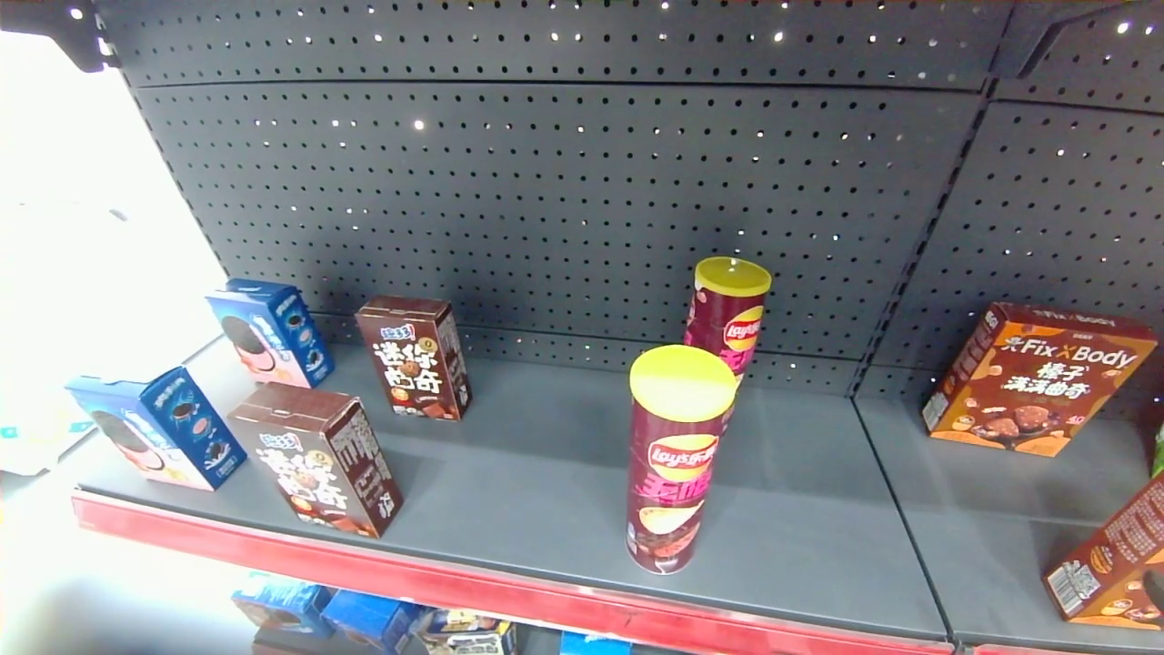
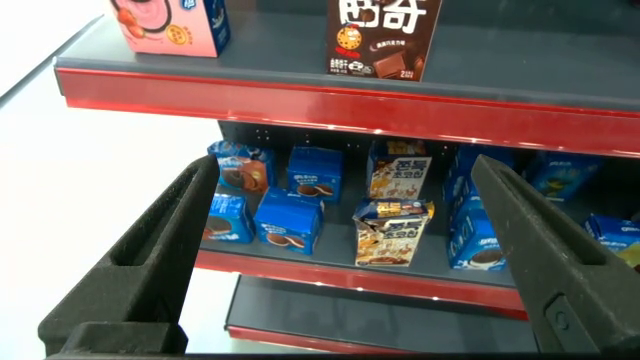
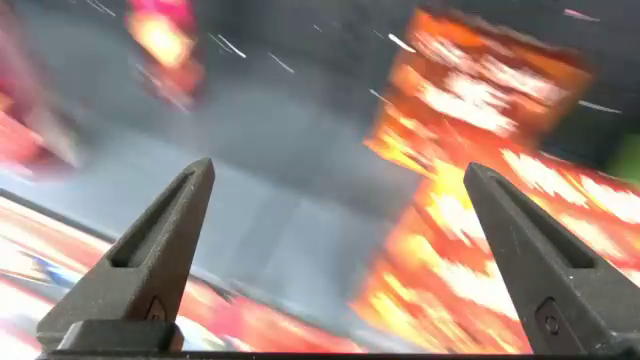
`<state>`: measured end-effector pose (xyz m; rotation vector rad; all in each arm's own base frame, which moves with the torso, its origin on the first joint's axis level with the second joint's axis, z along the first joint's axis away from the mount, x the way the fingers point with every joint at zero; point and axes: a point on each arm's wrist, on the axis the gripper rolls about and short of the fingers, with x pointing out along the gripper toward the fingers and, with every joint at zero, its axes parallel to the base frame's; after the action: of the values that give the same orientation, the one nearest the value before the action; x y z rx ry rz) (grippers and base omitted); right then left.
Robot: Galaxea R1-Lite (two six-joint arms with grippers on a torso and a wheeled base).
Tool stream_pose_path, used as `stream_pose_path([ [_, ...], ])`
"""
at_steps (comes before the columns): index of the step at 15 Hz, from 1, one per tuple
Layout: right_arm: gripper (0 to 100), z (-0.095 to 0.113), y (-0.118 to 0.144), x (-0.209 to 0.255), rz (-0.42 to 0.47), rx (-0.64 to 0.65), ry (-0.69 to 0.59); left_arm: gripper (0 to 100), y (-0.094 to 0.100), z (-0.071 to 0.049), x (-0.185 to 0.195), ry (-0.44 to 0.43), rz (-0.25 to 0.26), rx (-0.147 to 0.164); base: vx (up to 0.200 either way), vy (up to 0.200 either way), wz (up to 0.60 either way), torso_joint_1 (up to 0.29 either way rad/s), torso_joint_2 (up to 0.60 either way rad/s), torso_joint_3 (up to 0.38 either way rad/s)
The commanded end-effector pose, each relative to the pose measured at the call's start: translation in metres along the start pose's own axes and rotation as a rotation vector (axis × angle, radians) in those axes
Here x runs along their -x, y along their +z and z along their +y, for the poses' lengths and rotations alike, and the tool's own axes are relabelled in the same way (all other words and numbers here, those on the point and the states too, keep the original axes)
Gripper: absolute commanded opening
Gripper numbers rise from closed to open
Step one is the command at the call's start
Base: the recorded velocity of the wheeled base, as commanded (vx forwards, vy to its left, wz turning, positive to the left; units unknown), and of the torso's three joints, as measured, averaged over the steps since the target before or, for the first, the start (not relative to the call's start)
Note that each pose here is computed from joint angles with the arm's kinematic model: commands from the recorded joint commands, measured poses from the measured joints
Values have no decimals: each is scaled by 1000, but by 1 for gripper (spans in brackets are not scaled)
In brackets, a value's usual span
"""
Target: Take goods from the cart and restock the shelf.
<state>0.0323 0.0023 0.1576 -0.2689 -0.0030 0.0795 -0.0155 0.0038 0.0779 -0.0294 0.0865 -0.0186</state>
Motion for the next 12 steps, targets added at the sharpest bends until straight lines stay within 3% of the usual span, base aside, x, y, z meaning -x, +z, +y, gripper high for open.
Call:
stream_pose_path([
  [1, 100, 0, -2, 11, -46, 15, -44, 100, 0, 0, 0, 0, 1, 0, 0, 0, 0, 0, 0, 0],
  [4, 100, 1, -3, 12, -47, 15, -41, 100, 0, 0, 0, 0, 1, 0, 0, 0, -400, 3, 2, 5],
  [11, 100, 1, -4, 12, -41, 7, -36, 100, 0, 0, 0, 0, 1, 0, 0, 0, 0, 0, 0, 0],
  [12, 100, 1, -5, 12, -38, 9, -40, 100, 0, 0, 0, 0, 1, 0, 0, 0, -600, 2, 2, -2],
])
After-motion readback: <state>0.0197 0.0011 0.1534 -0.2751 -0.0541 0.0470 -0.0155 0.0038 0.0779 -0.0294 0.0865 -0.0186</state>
